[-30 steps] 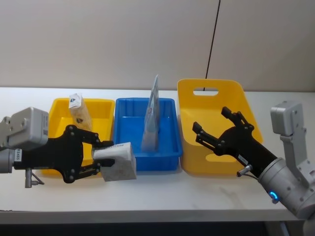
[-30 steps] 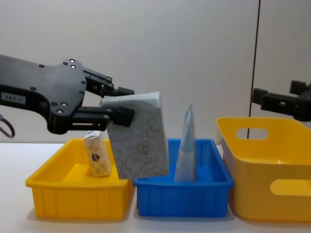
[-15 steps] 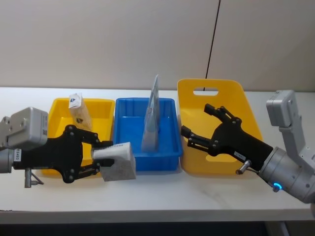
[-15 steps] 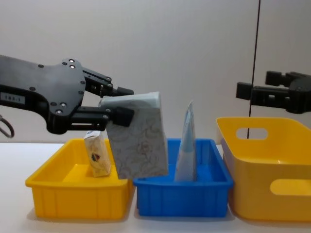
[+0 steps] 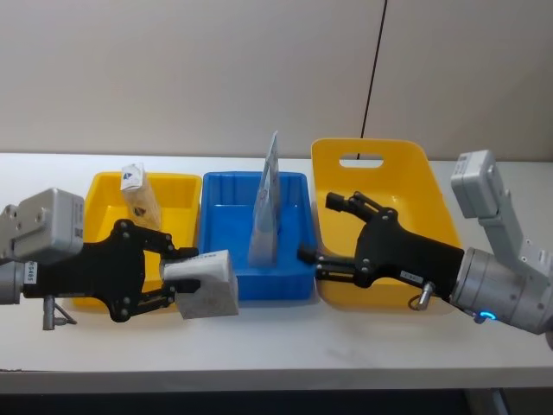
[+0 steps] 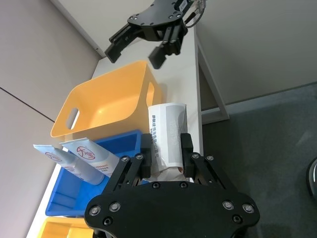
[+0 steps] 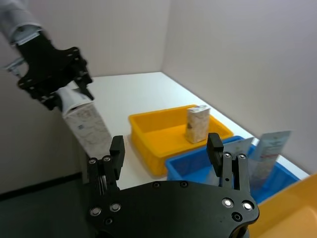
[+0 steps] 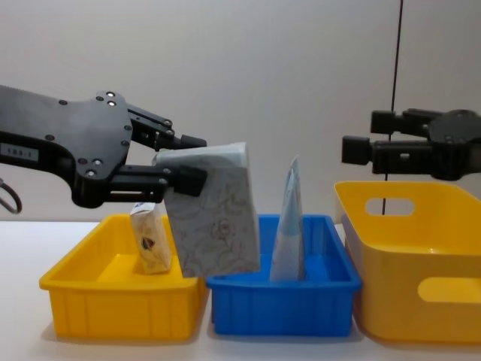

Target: Bimanual collaborative sorting of washing and personal care products

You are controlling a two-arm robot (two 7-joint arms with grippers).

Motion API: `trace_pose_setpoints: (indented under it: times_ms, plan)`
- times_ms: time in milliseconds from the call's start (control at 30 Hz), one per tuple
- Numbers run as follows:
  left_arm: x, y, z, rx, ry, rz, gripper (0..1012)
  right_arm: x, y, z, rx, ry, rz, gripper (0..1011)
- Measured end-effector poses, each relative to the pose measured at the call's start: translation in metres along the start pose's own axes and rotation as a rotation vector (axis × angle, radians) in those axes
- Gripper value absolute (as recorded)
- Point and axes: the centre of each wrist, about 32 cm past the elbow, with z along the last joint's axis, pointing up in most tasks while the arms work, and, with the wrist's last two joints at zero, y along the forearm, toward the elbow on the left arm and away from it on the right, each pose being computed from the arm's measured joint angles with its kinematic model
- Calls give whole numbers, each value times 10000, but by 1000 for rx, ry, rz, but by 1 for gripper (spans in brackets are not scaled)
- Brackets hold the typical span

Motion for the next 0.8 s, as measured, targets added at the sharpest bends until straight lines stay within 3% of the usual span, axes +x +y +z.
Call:
trace_pose_setpoints:
  times_ms: [567, 800]
  plan:
    - [0, 0, 0, 0, 0, 0, 313, 327, 192, 50, -51, -85, 304, 1002]
    - [0, -1, 0, 0, 0, 0, 313, 408, 273, 32, -72, -131, 385, 1002]
